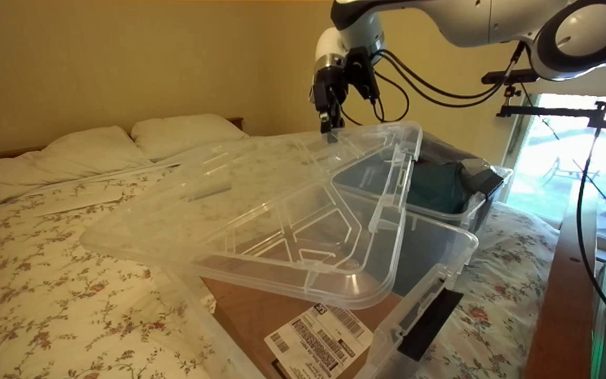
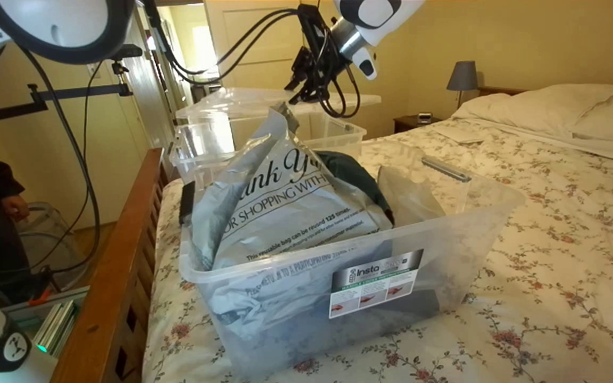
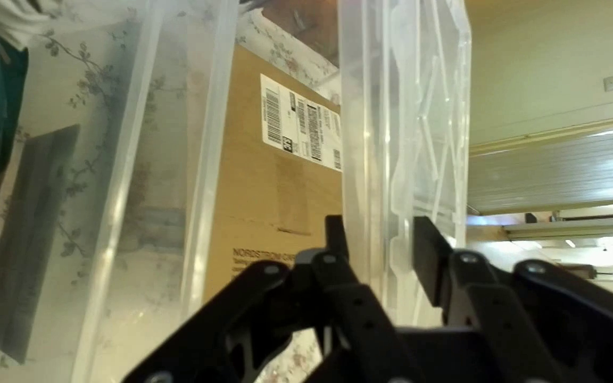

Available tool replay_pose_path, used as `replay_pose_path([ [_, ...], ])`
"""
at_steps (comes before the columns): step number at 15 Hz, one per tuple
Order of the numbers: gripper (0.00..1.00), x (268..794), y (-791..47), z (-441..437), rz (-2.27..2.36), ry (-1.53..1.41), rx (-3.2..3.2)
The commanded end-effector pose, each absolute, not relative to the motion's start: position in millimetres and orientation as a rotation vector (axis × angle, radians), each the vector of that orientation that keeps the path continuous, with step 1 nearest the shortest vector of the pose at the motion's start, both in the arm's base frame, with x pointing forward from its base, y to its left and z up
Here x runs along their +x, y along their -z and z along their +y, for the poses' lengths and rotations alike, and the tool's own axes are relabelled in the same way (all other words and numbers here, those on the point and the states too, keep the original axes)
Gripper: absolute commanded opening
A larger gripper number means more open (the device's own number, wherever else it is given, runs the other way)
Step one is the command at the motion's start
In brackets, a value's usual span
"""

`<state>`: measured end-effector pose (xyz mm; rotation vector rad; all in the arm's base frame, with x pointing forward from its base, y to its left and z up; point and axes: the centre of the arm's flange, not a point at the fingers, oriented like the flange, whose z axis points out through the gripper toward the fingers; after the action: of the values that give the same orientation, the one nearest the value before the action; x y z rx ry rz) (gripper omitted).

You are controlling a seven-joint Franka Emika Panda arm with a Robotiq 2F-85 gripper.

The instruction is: Take the lid off the basket

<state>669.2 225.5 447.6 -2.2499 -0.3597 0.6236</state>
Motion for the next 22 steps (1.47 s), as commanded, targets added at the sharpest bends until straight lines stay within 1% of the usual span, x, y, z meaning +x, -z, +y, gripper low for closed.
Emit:
replay_pose_path([
  [1, 0.09, 665, -541, 211, -0.430, -0.418, -2.174],
  [2, 0.08, 662, -563, 207, -0.438, -0.367, -2.150],
  [4, 0.00, 652, -610, 199, -0.460, -0.243, -2.112],
  [8, 0.01, 633, -677, 185, -0.491, 0.037, -2.110],
  [10, 0.00, 624, -705, 183, -0.492, 0.166, -2.133],
  [13, 0.00, 609, -739, 189, -0.495, 0.288, -2.185],
  [18, 0.00, 589, -745, 213, -0.469, 0.360, -2.305],
  [22, 0.00, 589, -720, 228, -0.400, 0.317, -2.376],
])
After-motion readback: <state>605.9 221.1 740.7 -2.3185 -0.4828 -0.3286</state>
